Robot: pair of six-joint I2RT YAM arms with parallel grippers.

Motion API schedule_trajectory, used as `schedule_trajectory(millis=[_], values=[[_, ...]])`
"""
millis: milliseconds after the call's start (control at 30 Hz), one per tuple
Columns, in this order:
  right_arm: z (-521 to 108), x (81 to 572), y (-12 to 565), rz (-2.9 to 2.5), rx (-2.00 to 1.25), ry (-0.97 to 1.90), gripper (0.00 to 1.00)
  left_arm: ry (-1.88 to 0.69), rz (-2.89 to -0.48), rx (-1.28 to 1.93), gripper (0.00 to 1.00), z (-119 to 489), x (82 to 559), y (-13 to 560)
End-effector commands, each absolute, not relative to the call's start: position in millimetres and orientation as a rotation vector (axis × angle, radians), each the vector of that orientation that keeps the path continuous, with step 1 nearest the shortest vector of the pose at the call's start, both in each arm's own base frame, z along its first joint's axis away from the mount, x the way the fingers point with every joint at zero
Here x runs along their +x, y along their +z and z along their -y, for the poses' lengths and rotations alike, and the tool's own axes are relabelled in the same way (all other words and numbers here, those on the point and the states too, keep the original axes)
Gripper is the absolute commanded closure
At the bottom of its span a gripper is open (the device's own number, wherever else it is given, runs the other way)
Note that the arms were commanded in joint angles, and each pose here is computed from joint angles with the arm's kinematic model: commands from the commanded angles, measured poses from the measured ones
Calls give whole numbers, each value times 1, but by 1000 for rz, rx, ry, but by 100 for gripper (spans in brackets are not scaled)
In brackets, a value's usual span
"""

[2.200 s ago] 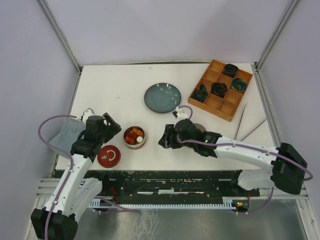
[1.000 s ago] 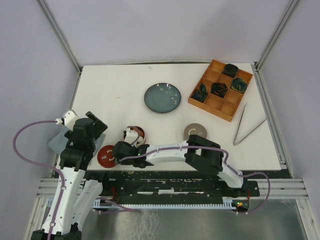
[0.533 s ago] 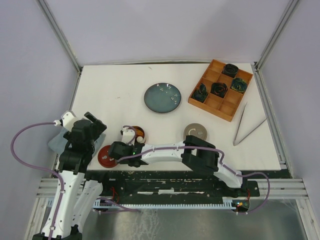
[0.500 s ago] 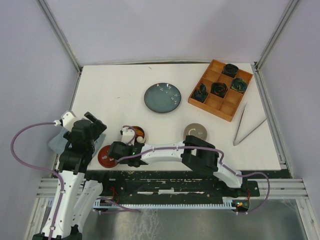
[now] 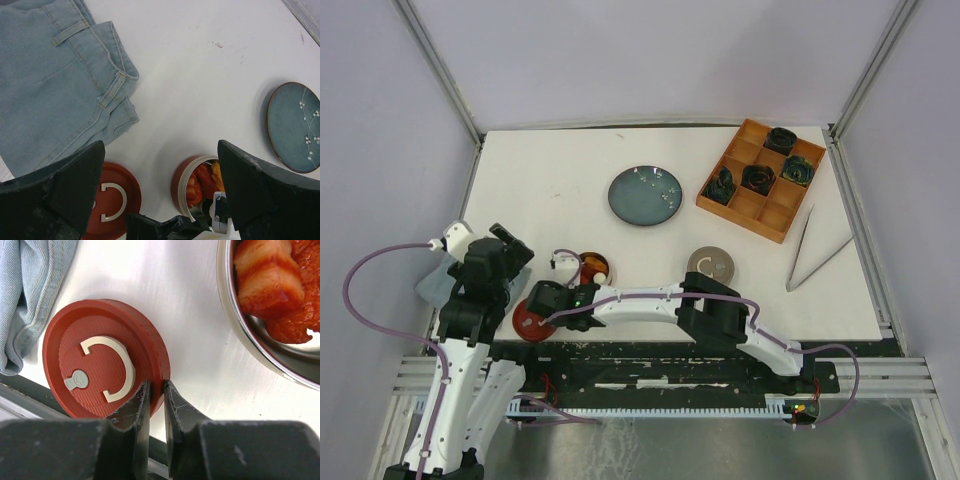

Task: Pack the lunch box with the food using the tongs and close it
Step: Pick up the box lid from the center of the board.

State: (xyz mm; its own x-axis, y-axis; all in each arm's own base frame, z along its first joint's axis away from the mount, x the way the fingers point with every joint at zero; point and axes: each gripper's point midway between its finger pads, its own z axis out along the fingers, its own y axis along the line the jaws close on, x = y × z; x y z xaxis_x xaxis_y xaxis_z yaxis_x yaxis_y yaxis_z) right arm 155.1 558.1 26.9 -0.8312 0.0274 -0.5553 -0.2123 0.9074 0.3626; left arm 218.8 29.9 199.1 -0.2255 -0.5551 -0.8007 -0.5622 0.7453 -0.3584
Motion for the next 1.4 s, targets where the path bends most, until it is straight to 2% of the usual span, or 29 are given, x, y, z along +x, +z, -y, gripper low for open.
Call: schedule_trajectory(millis=[0, 100, 200, 267, 400, 533, 1000, 1367], values=[[-521, 151, 18, -2523, -265, 371, 80, 27, -1857, -823, 1, -34, 222, 212], [-507, 158, 41, -2467, -287, 368, 83, 20, -1862, -821, 1, -32, 223, 211], [-487, 165, 50, -2436, -310, 346, 95, 2, -1872, -812, 1, -29, 225, 209], [-479, 166, 54, -2435, -327, 368, 100, -13, -1888, -805, 1, -25, 227, 205], [-474, 164, 69, -2437, -417, 521, 100, -44, -1917, -791, 1, -19, 230, 199], [-442, 171, 80, -2456, -469, 487, 100, -75, -1939, -769, 1, -12, 232, 196], [-340, 187, 59, -2556, -276, 465, 100, -342, -2082, -630, 2, 39, 249, 167], [-298, 212, 114, -2430, -196, 478, 100, -431, -2188, -587, 2, 59, 253, 141]])
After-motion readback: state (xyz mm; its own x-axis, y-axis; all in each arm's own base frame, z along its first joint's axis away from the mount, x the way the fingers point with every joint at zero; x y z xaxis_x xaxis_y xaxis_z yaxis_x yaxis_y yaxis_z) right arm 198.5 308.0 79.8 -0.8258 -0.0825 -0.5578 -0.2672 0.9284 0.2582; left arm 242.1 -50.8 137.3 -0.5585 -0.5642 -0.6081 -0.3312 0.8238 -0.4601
